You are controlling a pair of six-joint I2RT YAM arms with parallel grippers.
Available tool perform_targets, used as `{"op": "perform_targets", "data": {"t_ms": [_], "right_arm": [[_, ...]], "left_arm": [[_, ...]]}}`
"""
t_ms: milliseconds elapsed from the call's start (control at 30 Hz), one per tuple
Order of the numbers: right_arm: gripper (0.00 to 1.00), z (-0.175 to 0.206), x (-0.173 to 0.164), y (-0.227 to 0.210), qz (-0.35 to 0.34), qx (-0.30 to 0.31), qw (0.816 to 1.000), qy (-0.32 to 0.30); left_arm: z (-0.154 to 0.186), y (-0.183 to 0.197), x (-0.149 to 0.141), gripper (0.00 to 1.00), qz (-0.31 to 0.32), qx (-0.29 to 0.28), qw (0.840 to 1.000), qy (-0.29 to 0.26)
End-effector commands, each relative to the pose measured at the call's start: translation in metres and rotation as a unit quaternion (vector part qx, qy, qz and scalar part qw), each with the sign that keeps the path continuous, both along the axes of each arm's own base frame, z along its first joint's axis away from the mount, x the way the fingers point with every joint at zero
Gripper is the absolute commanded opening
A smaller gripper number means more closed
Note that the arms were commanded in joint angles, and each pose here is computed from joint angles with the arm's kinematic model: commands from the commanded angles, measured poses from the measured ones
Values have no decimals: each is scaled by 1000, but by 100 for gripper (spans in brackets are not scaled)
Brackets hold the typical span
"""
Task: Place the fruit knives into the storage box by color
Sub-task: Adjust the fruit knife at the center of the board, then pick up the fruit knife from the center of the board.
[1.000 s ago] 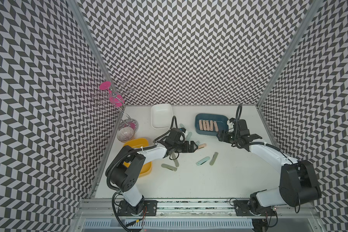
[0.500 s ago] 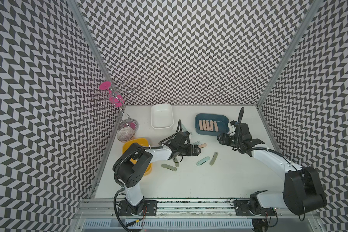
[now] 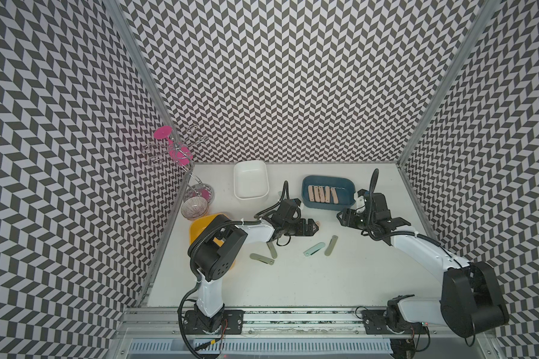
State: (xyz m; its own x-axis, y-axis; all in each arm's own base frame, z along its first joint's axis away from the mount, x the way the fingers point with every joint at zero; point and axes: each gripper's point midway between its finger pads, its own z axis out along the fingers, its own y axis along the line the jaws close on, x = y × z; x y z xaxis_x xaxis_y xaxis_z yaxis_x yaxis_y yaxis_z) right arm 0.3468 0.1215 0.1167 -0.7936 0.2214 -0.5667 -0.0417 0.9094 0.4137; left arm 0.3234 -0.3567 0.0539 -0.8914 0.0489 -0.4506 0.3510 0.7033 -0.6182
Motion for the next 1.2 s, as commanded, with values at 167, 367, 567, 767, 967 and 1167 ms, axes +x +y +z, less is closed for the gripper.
{"op": "perform_targets", "data": {"t_ms": [167, 367, 567, 767, 967, 1167], "right_arm": [[71, 4, 7, 6, 2, 0, 1000, -14], [70, 0, 8, 20, 11, -9, 1000, -9], [70, -8, 11, 47, 26, -21, 999, 2], [70, -19, 15, 85, 48, -40, 998, 14], [70, -41, 15, 115, 58, -50, 996, 39], [70, -66, 6, 132, 61, -76, 993, 65]], "left_arm": [[0, -12, -34, 98, -29, -18, 999, 17], [20, -21, -41, 98, -43, -41, 998, 0], [41, -5, -31, 98, -25, -57, 998, -27], [48, 27, -12, 98, 17, -64, 997, -35], [64, 68, 6, 98, 69, -75, 993, -51], [80, 102, 18, 98, 109, -86, 988, -67]]}}
